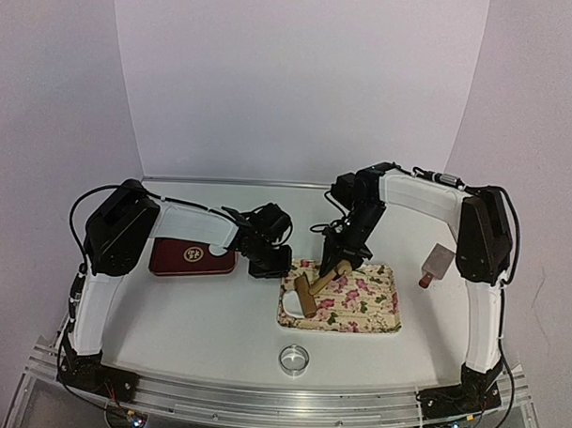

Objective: Roll out the dumpling wrappers from the dough
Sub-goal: Flatten out the dough on the work surface.

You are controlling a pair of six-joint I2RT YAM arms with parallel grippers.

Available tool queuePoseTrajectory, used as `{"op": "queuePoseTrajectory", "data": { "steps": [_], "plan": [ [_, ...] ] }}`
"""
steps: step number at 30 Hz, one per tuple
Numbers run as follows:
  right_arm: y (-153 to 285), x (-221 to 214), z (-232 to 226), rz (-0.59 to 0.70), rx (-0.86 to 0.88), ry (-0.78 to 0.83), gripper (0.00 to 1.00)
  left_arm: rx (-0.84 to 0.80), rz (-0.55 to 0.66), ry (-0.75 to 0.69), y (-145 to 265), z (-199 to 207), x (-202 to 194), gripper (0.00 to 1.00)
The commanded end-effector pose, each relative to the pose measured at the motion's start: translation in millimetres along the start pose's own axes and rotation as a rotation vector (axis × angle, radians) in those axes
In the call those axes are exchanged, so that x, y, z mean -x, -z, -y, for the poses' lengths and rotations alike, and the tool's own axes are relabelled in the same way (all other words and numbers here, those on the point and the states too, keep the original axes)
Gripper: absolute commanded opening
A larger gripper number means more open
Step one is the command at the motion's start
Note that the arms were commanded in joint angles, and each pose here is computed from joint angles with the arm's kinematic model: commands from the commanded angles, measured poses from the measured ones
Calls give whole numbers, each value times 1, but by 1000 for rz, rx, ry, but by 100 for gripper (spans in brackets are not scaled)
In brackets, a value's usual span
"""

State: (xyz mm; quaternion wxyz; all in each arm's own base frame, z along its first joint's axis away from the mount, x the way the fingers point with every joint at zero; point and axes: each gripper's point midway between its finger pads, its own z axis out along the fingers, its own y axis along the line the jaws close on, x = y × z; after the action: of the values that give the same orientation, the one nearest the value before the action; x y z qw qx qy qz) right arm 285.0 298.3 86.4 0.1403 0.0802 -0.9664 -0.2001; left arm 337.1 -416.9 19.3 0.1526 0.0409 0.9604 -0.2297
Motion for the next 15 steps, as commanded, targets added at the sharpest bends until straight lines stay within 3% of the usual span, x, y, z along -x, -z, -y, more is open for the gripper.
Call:
{"op": "queuePoseTrajectory", "data": {
  "steps": [1, 15],
  "plan": [
    [-37, -8, 140, -121, -533, -119, 0, 193, -10, -16, 6, -55, 0, 0],
    [-14, -4, 149, -84, -542, -115, 0, 160, -4, -23, 5, -44, 9, 0]
  ]
}}
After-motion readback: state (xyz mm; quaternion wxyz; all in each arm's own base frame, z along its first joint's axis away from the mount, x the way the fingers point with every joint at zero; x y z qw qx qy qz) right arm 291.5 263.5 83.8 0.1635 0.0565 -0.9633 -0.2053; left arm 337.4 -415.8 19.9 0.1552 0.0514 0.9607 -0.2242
